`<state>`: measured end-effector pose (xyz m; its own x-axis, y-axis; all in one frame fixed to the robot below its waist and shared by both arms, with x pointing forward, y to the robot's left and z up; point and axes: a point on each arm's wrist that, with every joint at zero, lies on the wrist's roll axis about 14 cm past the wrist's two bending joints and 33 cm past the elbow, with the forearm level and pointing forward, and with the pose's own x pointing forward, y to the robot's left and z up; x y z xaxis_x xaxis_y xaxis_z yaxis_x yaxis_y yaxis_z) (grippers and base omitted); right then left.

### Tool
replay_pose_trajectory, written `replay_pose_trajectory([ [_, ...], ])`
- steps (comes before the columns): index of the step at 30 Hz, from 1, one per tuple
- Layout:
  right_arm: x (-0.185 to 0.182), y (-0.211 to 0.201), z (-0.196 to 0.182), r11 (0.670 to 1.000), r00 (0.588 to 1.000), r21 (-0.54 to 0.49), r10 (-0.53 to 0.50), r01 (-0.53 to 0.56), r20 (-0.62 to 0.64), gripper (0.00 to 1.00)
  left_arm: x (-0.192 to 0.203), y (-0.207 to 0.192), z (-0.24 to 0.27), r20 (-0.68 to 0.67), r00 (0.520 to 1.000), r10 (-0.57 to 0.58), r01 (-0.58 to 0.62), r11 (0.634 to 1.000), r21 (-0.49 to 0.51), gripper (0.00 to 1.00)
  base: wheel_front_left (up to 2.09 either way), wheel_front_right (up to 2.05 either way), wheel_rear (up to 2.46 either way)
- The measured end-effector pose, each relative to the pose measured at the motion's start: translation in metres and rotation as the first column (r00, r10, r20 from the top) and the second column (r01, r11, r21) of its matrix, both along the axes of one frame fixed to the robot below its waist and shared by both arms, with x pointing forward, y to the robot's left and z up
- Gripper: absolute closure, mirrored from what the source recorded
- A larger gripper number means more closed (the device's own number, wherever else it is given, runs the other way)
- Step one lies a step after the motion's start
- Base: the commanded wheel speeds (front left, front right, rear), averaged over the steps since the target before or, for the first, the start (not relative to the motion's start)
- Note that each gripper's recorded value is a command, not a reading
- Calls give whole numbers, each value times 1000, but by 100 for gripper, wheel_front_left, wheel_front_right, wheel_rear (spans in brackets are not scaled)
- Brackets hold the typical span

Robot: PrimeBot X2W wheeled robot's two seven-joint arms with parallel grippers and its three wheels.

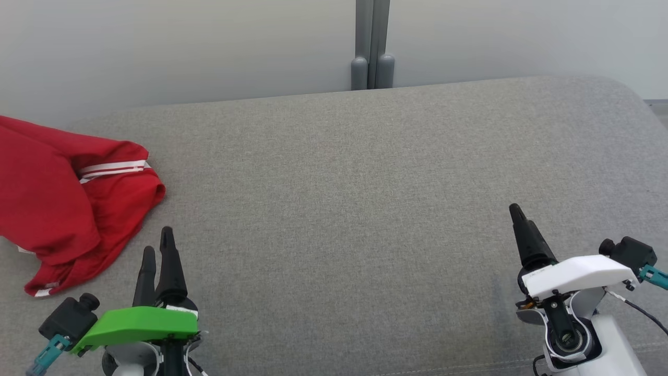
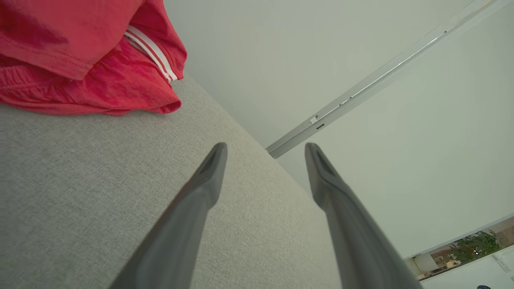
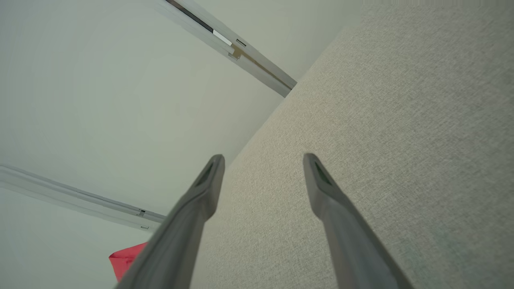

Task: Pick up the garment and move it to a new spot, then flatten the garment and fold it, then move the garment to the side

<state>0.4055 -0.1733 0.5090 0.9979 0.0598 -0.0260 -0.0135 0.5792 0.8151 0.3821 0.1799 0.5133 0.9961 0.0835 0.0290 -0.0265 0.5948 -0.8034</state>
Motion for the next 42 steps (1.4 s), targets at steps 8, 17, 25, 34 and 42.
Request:
replay_pose_trajectory([
  [8,-2,8,6,991,999,-135,19,-14,36,0,-2,-1,6,7,1000,5,-6,988,157,0,0,0,0],
  [17,-2,16,14,961,996,-277,43,-19,80,0,-6,-3,6,7,1000,2,-4,938,346,0,0,0,0],
  [25,-3,26,21,895,990,-445,84,-24,116,0,-7,-2,9,18,1000,10,-17,890,456,0,0,0,0],
  [34,-5,29,26,785,982,-620,117,0,148,0,-10,2,7,10,1000,25,-26,808,589,0,0,0,0],
  [42,-7,34,20,729,980,-684,140,-6,140,0,-11,4,6,10,999,32,-31,757,653,0,0,0,0],
])
